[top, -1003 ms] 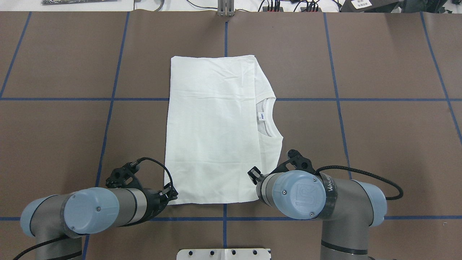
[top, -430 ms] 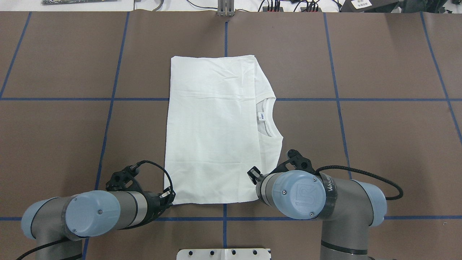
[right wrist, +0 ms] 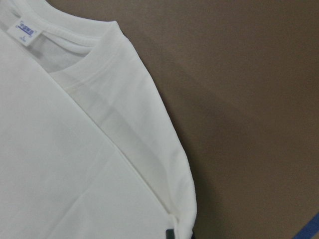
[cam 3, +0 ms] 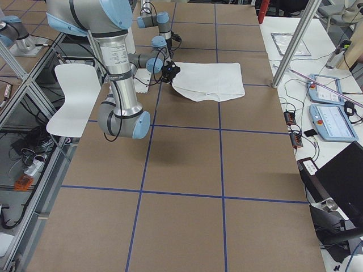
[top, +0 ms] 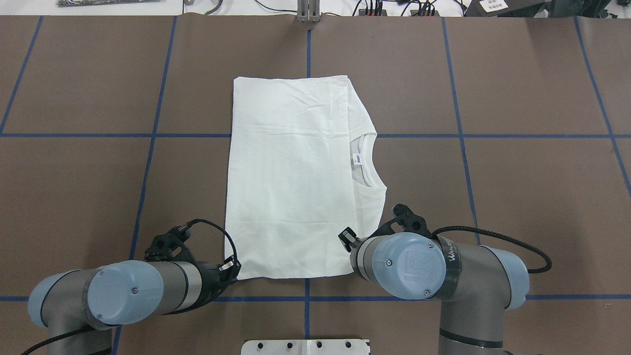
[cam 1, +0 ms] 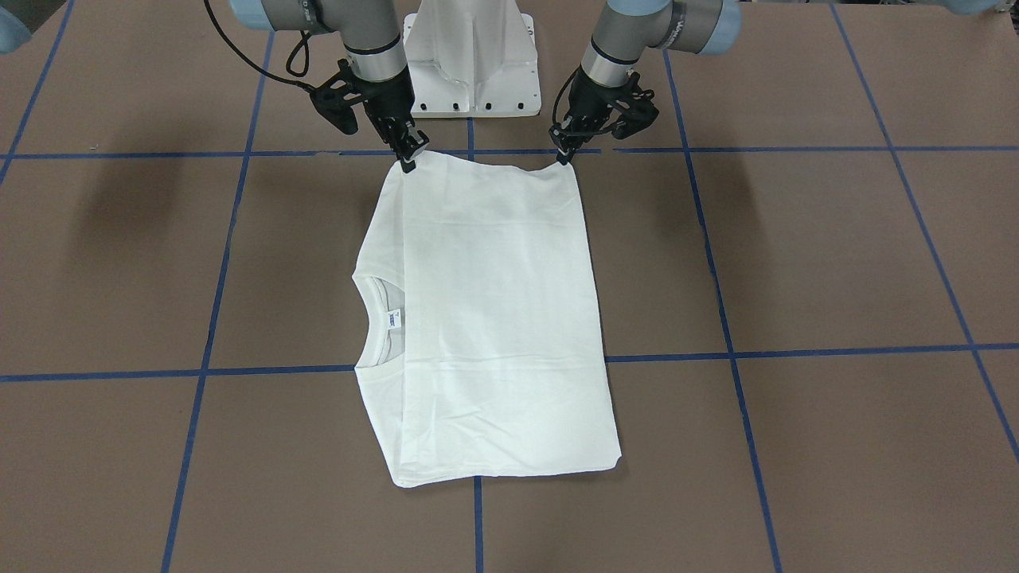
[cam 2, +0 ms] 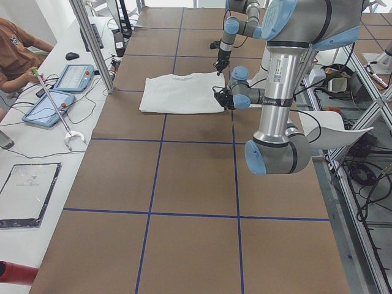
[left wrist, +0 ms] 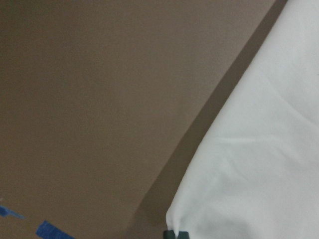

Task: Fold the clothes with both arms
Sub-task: 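Lower both grippers to the shirt edge nearest the robot and grasp it, then lift the near edge with both grippers and fold it over toward the far edge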

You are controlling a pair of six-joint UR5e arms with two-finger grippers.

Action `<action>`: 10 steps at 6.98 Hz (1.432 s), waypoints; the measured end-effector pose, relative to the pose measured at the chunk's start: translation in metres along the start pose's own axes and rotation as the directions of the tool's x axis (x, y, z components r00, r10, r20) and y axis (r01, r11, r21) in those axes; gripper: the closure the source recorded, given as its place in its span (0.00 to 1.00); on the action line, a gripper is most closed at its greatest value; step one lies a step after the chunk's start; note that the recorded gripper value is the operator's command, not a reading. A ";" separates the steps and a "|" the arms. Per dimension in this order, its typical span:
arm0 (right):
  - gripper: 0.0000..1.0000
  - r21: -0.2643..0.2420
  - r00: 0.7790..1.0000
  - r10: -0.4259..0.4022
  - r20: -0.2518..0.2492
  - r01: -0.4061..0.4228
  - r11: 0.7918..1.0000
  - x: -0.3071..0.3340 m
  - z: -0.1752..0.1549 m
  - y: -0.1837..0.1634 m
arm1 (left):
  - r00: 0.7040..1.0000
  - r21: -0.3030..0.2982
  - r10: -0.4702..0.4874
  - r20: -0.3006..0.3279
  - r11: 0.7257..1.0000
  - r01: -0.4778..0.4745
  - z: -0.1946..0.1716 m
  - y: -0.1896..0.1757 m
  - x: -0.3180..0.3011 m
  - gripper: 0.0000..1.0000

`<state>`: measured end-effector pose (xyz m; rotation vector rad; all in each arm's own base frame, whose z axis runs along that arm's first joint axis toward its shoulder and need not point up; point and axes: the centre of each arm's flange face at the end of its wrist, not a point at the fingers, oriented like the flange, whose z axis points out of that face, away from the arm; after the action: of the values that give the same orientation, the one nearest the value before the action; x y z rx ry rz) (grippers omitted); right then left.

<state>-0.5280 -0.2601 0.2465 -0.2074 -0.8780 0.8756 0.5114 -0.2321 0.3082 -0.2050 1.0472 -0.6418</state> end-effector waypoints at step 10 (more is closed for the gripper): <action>1.00 0.039 0.999 -0.020 0.026 0.019 0.999 -0.017 -0.071 -0.040 | 0.986 -0.055 0.063 -0.154 0.996 -0.072 -0.112 0.012 0.042 1.00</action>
<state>-0.4574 -0.2858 0.2104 -0.1532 -0.8857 0.8782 0.4350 -0.2316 0.2159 -0.1747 1.2171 -0.5716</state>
